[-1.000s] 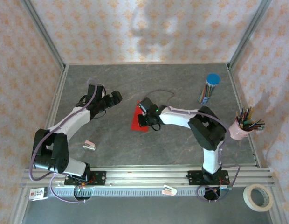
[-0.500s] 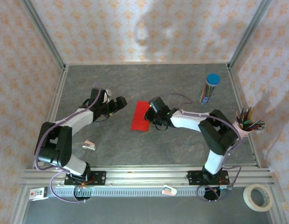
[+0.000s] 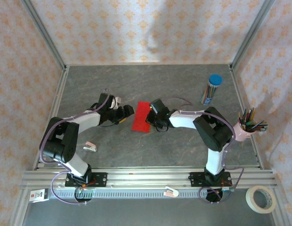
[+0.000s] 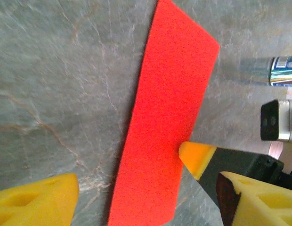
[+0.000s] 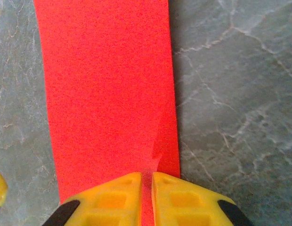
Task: Fold a paper plane with a square sheet of paper (pick it up from the middle)
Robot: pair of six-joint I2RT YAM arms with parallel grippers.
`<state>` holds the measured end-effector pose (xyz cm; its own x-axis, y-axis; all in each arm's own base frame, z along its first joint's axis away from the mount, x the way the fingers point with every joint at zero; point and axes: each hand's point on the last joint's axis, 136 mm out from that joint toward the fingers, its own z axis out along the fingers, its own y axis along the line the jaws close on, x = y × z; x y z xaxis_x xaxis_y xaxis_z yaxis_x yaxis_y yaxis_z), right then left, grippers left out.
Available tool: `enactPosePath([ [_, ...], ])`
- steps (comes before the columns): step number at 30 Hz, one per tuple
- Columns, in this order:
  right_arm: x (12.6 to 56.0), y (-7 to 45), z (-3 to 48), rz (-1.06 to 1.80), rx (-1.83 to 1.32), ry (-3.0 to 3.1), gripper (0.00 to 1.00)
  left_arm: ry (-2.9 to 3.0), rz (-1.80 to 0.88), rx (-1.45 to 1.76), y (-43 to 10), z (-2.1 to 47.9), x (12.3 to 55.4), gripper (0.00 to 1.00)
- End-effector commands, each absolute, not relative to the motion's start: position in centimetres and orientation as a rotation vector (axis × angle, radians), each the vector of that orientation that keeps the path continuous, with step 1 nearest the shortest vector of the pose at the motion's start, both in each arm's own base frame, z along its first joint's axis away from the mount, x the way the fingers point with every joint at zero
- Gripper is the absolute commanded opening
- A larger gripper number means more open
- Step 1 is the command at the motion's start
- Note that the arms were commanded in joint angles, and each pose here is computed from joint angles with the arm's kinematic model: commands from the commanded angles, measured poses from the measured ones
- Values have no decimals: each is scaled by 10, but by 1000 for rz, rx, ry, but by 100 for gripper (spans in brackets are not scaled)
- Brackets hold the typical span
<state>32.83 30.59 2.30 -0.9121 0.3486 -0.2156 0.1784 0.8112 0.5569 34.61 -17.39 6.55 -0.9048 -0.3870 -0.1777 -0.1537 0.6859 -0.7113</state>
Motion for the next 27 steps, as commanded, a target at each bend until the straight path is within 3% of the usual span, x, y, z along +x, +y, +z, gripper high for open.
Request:
enactPosePath([
  [1, 321, 292, -1, 662, 369, 2769, 15, 2643, -1070, -390, -183, 56, 331, 71],
  [7, 318, 289, -6, 640, 331, 2792, 15, 2731, -1022, -386, -186, 37, 309, 54],
  [14, 316, 288, -9, 642, 330, 2803, 14, 2794, -963, -394, -186, 20, 292, 48],
  [27, 315, 288, -11, 647, 349, 2804, 13, 2741, -1107, -363, -204, 30, 303, 38],
])
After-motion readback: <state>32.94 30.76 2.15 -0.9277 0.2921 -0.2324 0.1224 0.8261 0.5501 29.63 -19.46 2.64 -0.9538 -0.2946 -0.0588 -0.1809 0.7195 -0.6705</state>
